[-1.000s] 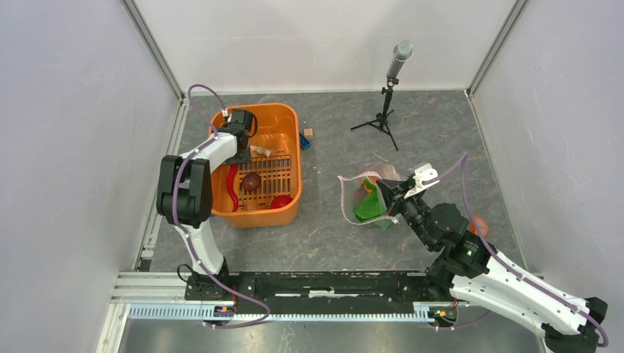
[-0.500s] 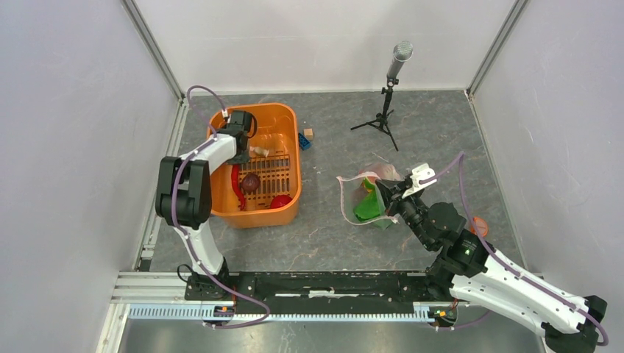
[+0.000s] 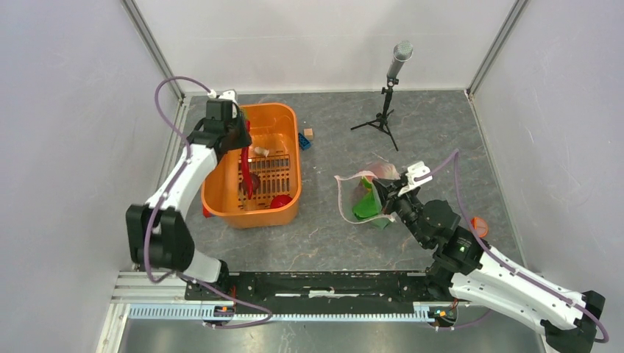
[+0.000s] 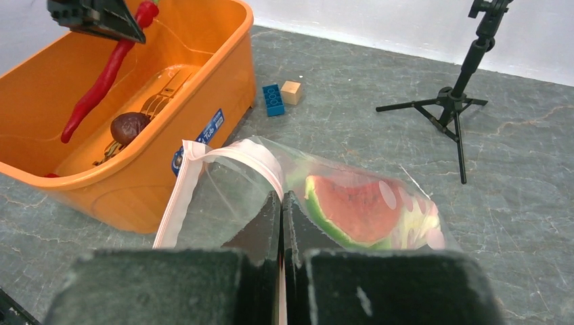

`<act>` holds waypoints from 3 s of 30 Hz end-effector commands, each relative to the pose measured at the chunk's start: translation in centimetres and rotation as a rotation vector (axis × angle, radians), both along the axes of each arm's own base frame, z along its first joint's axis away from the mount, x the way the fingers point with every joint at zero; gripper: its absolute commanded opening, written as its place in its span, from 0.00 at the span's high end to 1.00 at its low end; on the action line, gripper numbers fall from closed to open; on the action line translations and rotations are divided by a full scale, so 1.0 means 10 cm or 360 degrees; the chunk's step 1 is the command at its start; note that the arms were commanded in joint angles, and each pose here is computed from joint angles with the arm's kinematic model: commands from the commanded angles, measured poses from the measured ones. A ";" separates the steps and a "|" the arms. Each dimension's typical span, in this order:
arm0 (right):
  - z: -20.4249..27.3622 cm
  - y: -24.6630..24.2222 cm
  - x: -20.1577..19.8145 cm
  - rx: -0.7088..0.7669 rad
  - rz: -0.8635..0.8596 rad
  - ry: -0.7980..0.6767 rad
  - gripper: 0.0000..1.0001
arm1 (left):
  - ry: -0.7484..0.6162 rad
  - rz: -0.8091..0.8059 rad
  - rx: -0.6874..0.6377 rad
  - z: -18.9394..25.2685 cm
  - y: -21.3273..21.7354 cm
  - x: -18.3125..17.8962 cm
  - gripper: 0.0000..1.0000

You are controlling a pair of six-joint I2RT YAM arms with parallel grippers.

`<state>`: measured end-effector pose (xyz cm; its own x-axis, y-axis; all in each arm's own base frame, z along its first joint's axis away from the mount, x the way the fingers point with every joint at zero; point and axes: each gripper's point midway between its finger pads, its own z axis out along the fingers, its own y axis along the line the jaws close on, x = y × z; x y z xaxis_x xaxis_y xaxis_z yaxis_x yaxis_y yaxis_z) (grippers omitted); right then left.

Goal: Place the food in the zip-top bag and seal the zipper
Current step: Pick up the fake vegetable from the bin, then place the fake fruit in the zipper food storage bag.

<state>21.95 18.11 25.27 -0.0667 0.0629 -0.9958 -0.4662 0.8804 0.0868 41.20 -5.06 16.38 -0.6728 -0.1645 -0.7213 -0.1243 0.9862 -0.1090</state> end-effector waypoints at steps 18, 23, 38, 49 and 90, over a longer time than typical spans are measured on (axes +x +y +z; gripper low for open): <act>0.13 0.19 0.03 0.0387 0.0008 0.0081 1.00 | -0.1224 -0.0932 -0.1143 2.31 -1.27 -1.30 0.83; 0.22 0.24 0.00 0.0477 0.0049 0.0110 1.00 | -0.1596 -0.1211 -0.1205 2.61 -1.73 -1.78 0.86; 0.78 0.48 -0.18 0.0926 0.0286 0.0193 1.00 | -0.2179 -0.1602 -0.1443 2.92 -2.40 -2.28 0.87; 1.15 0.24 -0.21 0.1174 0.0224 0.0120 1.00 | -0.2070 -0.1704 -0.1200 2.41 -2.77 -2.17 0.84; 0.54 0.43 -0.06 0.0807 0.0148 0.0247 1.00 | -0.0527 -0.2329 -0.0342 1.40 -2.47 -2.71 0.42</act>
<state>21.52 21.72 30.49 -0.2413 0.5357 -0.8092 -0.4520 0.6759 0.5822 15.67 -30.13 33.17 -0.0749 0.2072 -0.9754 0.9685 0.2481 -0.0216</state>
